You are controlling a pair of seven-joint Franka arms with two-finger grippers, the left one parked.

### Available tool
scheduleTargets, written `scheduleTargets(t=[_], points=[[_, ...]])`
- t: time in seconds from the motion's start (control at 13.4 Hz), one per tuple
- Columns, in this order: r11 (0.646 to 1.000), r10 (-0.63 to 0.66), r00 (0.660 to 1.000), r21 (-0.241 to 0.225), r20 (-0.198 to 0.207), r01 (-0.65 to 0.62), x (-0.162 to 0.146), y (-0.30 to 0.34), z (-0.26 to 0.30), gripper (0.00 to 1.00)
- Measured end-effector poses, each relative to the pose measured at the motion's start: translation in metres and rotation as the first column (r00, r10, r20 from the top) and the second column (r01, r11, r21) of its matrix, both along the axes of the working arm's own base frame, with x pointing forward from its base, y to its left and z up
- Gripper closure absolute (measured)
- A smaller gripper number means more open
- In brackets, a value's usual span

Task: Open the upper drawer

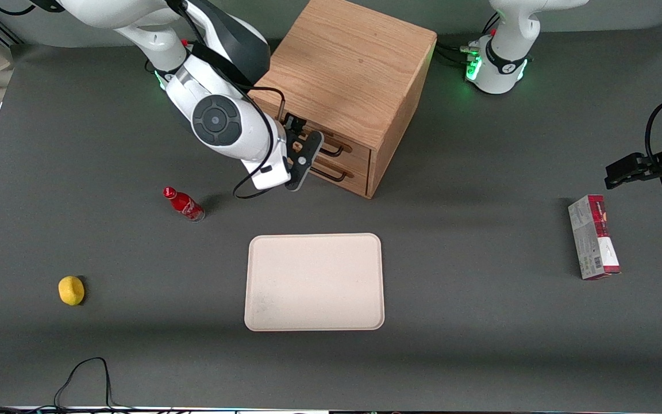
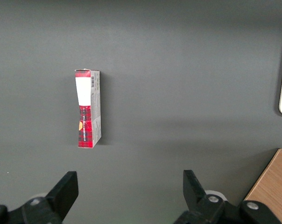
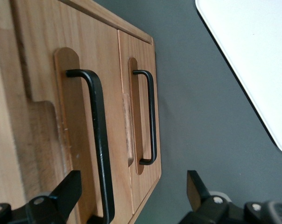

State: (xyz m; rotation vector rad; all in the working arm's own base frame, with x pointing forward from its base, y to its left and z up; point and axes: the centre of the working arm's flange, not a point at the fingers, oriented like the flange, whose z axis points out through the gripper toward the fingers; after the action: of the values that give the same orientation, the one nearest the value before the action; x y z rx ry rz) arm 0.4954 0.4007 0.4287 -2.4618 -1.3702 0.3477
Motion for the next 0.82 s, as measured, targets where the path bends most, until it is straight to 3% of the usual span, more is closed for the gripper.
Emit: scheduleTargets(t=[0.82], points=[[1.0,0.02,1.0,-0.022,0.017,-0.019,-0.008,0.002,-0.023,0.0]])
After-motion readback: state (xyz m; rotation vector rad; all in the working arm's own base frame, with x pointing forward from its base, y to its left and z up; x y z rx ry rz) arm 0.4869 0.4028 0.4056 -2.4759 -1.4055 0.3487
